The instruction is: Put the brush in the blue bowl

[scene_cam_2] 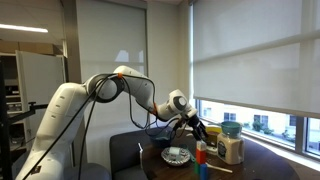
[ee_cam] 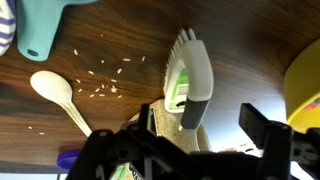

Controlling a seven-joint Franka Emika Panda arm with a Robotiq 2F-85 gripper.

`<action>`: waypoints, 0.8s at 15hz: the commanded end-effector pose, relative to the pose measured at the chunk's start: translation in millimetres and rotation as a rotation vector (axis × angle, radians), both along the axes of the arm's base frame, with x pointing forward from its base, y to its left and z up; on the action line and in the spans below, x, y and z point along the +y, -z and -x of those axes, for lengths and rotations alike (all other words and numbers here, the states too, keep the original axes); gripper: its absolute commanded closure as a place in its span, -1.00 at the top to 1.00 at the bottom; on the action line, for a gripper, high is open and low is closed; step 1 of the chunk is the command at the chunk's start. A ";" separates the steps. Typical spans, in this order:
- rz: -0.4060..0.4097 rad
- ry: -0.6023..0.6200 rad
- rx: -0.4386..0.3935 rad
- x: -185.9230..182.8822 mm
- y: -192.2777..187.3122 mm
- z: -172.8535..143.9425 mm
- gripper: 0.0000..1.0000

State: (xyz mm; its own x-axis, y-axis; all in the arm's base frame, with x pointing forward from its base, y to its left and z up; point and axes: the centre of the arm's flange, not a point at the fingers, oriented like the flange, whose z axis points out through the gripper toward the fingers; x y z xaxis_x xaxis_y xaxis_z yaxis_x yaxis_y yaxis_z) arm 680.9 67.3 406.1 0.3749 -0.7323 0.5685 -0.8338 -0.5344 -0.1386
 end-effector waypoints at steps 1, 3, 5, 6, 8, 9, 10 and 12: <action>0.018 -0.039 0.014 -0.6 6.1 -10.8 0.17; 0.029 -0.054 0.031 -0.7 10.7 -10.1 -0.13; 0.034 -0.065 0.041 -0.9 11.7 -9.5 -0.43; 0.032 -0.069 0.045 -0.9 9.4 -8.5 -0.55; 0.025 -0.070 0.052 0.2 1.6 -5.8 -0.83; 0.020 -0.073 0.057 0.8 -0.5 -6.1 -0.95; 0.020 -0.070 0.065 2.1 -1.6 -5.9 -0.93; 0.005 -0.074 0.088 4.6 -9.7 -0.9 -0.88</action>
